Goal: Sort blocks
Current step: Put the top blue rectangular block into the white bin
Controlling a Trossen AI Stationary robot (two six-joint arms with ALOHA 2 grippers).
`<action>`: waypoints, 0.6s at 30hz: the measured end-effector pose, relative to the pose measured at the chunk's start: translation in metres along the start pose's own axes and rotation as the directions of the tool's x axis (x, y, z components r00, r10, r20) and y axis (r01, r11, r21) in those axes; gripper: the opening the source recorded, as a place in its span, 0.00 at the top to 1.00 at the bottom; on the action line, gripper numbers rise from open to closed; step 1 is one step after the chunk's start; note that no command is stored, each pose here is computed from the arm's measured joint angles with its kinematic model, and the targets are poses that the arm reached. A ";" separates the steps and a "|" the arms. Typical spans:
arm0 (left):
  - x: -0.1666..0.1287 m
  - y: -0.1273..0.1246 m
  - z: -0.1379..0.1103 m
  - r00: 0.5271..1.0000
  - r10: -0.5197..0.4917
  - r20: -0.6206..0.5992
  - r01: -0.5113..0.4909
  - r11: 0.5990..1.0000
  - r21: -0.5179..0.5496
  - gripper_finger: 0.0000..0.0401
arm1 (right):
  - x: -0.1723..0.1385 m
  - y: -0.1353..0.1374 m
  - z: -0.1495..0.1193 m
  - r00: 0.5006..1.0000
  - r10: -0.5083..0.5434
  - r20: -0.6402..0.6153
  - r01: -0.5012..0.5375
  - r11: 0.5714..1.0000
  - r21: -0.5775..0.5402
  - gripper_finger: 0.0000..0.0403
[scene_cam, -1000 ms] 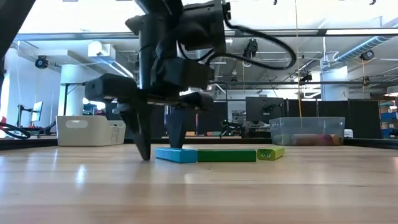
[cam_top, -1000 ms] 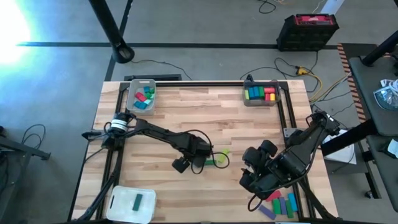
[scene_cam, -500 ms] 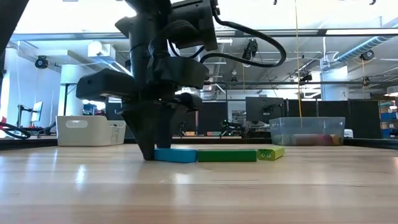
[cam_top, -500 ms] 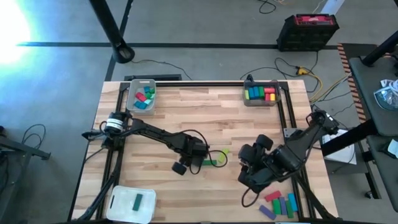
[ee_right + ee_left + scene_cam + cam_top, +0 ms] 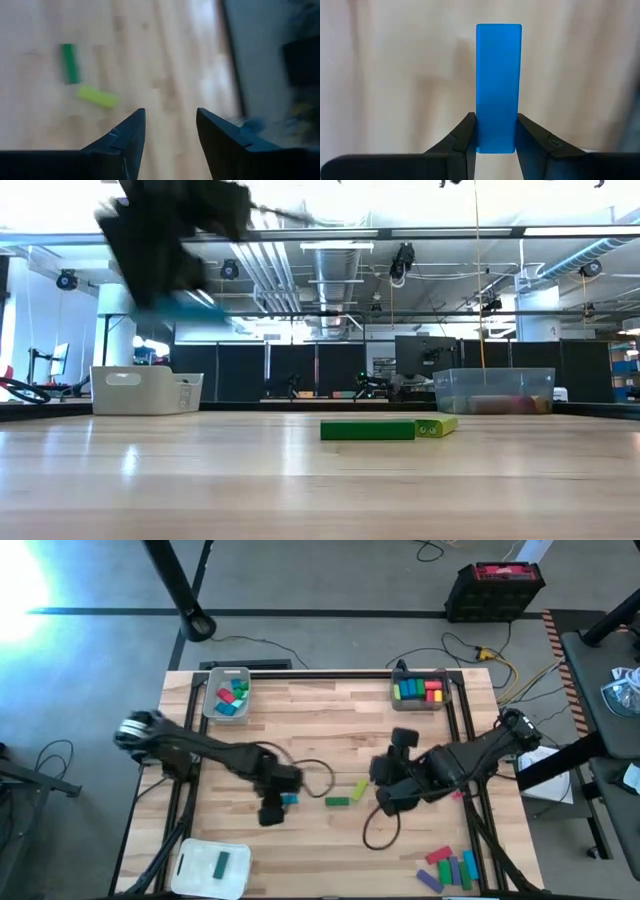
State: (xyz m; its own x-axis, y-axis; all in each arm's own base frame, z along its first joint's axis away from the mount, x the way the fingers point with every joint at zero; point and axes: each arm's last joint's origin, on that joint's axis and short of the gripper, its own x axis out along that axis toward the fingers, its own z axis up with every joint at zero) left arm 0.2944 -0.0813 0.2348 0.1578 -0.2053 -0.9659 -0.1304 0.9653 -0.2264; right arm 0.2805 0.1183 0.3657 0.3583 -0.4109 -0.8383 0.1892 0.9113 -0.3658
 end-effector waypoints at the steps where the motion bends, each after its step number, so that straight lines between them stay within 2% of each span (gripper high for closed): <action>1: -0.010 -0.006 -0.009 0.999 -0.035 0.017 0.036 0.997 -0.071 0.79 | 0.002 -0.004 0.002 0.999 -0.031 0.013 0.032 0.999 -0.024 0.58; 5: -0.029 -0.036 -0.047 0.994 -0.087 0.059 0.102 0.939 -0.328 0.79 | 0.011 -0.018 0.013 0.993 -0.103 0.056 0.109 0.986 -0.128 0.62; 8: -0.041 -0.061 -0.076 0.989 -0.117 0.094 0.148 0.861 -0.487 0.79 | 0.017 -0.026 0.025 0.990 -0.094 0.105 0.111 0.978 -0.176 0.65; 11: -0.044 -0.087 -0.104 0.986 -0.139 0.096 0.169 0.768 -0.618 0.79 | 0.021 -0.032 0.034 0.984 -0.089 0.153 0.118 0.974 -0.192 0.68; 15: -0.044 -0.119 -0.140 0.981 -0.149 0.125 0.191 0.615 -0.765 0.79 | 0.025 -0.038 0.041 0.979 -0.091 0.183 0.120 0.981 -0.155 0.71; 18: -0.033 -0.139 -0.164 0.987 -0.129 0.091 0.144 0.500 -0.854 0.79 | 0.025 -0.039 0.042 0.979 -0.089 0.181 0.114 0.985 -0.130 0.74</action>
State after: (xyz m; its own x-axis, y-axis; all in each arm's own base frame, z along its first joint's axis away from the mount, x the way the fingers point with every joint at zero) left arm 0.1470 -0.2350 0.2777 0.2615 -0.3127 -0.9131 -0.8785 0.3148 -0.3594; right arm 0.3201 0.0715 0.3757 0.4995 -0.4887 -0.7153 0.1083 0.8545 -0.5081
